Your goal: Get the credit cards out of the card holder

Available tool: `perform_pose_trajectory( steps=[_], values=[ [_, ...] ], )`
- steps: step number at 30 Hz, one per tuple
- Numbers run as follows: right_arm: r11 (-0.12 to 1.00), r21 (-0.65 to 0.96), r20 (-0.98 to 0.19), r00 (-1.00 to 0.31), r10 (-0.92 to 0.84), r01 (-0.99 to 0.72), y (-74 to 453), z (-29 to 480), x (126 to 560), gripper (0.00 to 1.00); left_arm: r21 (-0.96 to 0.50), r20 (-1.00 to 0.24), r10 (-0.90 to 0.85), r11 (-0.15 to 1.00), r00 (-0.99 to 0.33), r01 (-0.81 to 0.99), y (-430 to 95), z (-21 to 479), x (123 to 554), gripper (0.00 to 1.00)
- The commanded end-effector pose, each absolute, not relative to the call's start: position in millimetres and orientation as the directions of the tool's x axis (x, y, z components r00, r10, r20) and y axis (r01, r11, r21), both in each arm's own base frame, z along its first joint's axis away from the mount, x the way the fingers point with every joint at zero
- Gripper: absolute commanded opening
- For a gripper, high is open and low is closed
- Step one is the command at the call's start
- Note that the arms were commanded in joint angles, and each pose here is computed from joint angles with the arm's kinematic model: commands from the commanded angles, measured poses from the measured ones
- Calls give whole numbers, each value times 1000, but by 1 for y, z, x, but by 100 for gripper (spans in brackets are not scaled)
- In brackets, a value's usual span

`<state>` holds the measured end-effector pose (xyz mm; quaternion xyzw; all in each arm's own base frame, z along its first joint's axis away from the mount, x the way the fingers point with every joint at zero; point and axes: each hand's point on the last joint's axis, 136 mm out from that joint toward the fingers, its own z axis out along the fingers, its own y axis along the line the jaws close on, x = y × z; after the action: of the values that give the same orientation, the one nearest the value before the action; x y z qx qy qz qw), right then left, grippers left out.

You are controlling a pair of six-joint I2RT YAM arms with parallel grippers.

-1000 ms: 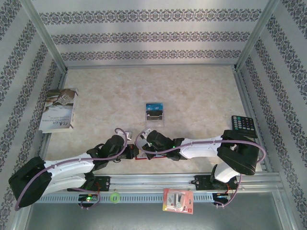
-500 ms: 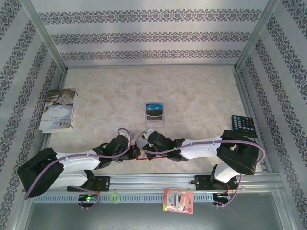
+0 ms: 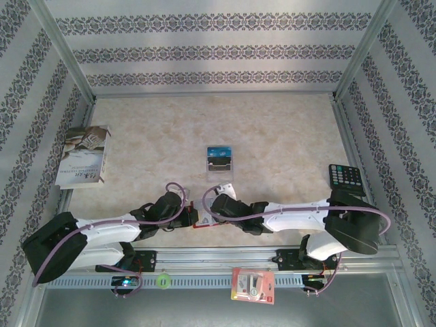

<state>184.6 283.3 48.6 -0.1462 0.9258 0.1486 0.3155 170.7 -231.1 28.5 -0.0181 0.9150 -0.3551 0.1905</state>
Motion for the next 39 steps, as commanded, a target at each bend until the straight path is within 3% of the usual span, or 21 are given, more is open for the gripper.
perform_pose_trajectory(
  steps=[1, 5, 11, 16, 25, 29, 31, 35, 39],
  values=[
    [969, 111, -676, -732, -90, -221, 240, 59, 192, 46, -618, -313, -128, 780, -941, 100, -226, 22, 160, 0],
    [941, 197, -737, -675, -45, -277, 241, 93, 192, 54, -622, -338, -106, 770, -935, 138, -232, 35, 163, 0],
    [900, 265, -764, -645, -24, -347, 240, 123, 188, 55, -622, -384, -48, 751, -922, 220, -254, 60, 170, 0],
    [896, 295, -767, -641, 16, -331, 227, 126, 186, 55, -600, -355, 34, 758, -934, 255, -279, 49, 171, 0],
    [879, 344, -758, -650, 53, -330, 215, 126, 179, 56, -673, -353, 121, 656, -928, 342, -340, 62, 170, 0],
    [865, 369, -727, -685, 42, -339, 221, 117, 176, 55, -683, -325, 142, 649, -935, 336, -348, 56, 168, 15],
    [852, 386, -715, -698, 34, -353, 228, 115, 175, 53, -681, -339, 138, 647, -931, 344, -347, 62, 169, 17],
    [789, 462, -675, -738, 16, -405, 254, 116, 172, 32, -644, -430, 50, 683, -901, 345, -318, 86, 180, 19],
    [749, 517, -626, -780, 0, -415, 274, 112, 176, 18, -578, -449, -10, 766, -893, 282, -272, 82, 181, 19]
  ],
)
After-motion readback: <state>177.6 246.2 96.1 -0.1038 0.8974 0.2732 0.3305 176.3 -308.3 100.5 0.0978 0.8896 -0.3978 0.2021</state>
